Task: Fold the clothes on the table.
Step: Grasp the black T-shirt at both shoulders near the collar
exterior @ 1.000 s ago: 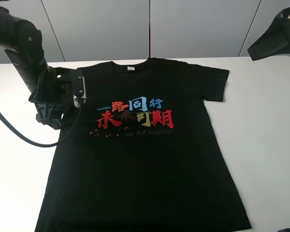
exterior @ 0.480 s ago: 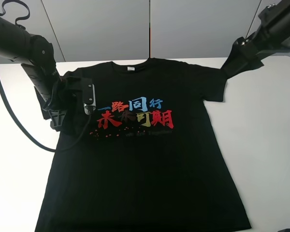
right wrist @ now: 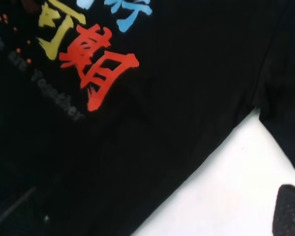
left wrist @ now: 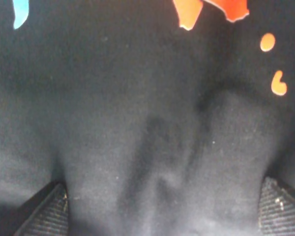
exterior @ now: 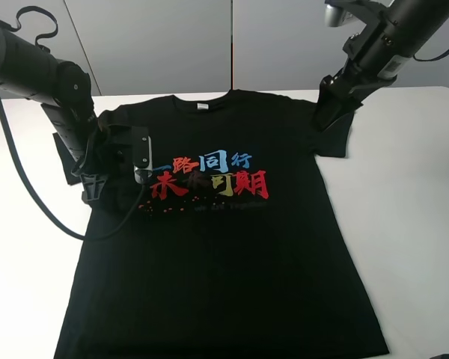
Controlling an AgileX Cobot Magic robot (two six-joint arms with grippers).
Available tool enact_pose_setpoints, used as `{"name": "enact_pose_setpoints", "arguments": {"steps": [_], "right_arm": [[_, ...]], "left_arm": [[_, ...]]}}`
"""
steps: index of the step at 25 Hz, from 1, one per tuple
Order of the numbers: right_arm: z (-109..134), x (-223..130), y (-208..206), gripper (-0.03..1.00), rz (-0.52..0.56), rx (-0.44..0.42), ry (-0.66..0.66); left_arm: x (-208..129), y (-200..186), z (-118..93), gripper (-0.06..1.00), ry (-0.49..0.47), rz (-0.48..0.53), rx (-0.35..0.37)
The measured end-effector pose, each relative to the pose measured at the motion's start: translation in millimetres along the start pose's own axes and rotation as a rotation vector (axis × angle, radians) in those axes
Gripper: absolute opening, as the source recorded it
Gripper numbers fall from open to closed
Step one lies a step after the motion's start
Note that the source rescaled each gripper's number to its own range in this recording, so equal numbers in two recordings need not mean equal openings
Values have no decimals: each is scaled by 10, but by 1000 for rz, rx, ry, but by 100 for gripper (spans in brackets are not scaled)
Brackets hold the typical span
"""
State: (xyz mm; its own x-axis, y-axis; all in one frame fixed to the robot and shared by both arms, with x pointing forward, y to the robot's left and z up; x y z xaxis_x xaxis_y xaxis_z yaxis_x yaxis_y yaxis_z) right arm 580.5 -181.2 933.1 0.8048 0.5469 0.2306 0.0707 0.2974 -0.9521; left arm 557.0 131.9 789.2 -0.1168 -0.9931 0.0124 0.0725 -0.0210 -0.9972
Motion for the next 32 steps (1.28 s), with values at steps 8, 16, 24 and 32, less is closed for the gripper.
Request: {"name": "enact_pose_setpoints", "arguments": {"steps": [8,16,24,32], "right_arm": [[-32,19,298,100,53,1,-45],[-106,79,371,100,31,-25,-84],[-236,43,759,100,108,-4,-101],[-8,67,1043,100,172,14,-297]], "left_arm": [[-33,45,-29,45,13,30,-23],[-69,60,107,5,10,57,51],[-62,63,185,0,37,55,96],[-33,64,254,0,49,40,136]]}}
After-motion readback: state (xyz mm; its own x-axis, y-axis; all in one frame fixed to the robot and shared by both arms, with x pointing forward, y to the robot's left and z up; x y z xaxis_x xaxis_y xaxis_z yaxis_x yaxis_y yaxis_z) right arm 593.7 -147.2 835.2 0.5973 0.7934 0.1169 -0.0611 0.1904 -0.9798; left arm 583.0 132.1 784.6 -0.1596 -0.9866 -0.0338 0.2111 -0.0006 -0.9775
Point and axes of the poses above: a point on each arm's last joint axis where the gripper is mounted, y pointing out along that axis toward the gripper, z along the wrist's bending axis when the last joint is at zero, x = y × z, the point moved 8 cm from there along y, pointing out along that axis toward the gripper, and after that the axes turned 10 degrees about y, right-handed, at the moved point
